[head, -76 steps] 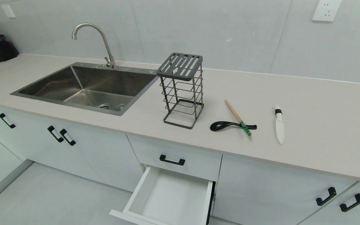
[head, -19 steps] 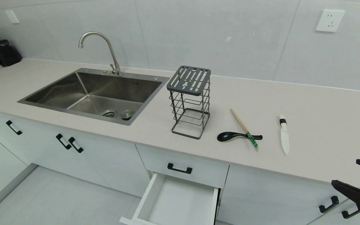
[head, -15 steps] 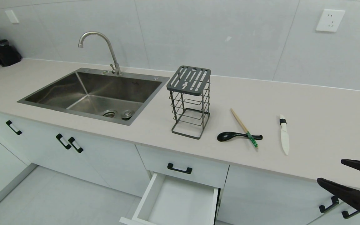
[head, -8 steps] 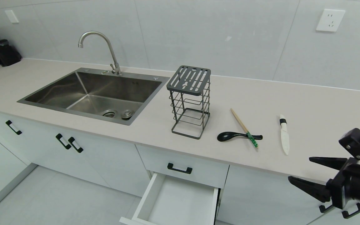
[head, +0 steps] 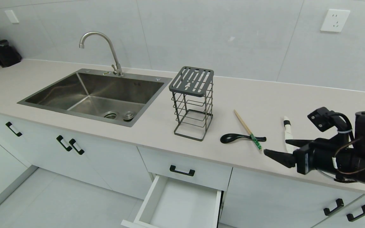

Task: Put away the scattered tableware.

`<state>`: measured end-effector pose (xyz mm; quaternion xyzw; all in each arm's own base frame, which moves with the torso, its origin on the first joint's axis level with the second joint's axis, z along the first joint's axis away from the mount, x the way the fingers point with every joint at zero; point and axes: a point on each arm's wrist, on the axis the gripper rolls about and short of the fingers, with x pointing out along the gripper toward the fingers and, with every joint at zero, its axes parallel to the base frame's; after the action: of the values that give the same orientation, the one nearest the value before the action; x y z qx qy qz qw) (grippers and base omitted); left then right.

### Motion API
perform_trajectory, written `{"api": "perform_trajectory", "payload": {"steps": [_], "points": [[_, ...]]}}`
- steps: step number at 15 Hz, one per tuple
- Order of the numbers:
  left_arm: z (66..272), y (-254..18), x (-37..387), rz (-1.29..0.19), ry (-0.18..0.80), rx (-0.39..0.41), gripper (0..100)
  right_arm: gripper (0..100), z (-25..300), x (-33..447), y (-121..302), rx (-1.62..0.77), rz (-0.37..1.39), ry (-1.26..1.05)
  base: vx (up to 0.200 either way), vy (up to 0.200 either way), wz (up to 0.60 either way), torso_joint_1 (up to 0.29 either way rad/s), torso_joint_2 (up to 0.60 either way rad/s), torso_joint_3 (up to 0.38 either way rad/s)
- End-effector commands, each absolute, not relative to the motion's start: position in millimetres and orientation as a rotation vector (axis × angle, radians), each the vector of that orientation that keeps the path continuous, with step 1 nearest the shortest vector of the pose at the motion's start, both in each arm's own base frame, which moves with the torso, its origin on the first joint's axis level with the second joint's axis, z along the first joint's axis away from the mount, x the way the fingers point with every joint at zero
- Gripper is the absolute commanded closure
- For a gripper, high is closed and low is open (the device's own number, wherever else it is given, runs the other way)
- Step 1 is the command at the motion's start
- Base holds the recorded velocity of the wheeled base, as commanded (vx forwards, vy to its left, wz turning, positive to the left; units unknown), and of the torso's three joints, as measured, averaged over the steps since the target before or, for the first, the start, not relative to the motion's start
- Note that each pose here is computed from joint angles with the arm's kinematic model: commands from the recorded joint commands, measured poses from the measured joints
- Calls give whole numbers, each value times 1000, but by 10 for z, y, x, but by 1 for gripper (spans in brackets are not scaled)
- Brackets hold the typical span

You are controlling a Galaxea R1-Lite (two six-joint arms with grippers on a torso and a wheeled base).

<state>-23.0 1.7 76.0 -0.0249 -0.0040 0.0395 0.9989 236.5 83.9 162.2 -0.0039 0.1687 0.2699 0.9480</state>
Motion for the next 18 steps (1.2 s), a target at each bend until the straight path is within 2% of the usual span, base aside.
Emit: {"api": "perform_trajectory", "payload": {"steps": [1,6,18], "points": [[760,17,-229,80,-7,-51,0,0,1682,2613,1087,88,513,348,0,0,0,0,0,0],[760,17,-229,80,-6,-48,0,0,1393,2900,1272,85,416,480,0,0,0,0,0,0],[760,17,-229,80,-7,-51,0,0,1171,3125,1359,67,392,514,0,0,0,0,0,0]]}}
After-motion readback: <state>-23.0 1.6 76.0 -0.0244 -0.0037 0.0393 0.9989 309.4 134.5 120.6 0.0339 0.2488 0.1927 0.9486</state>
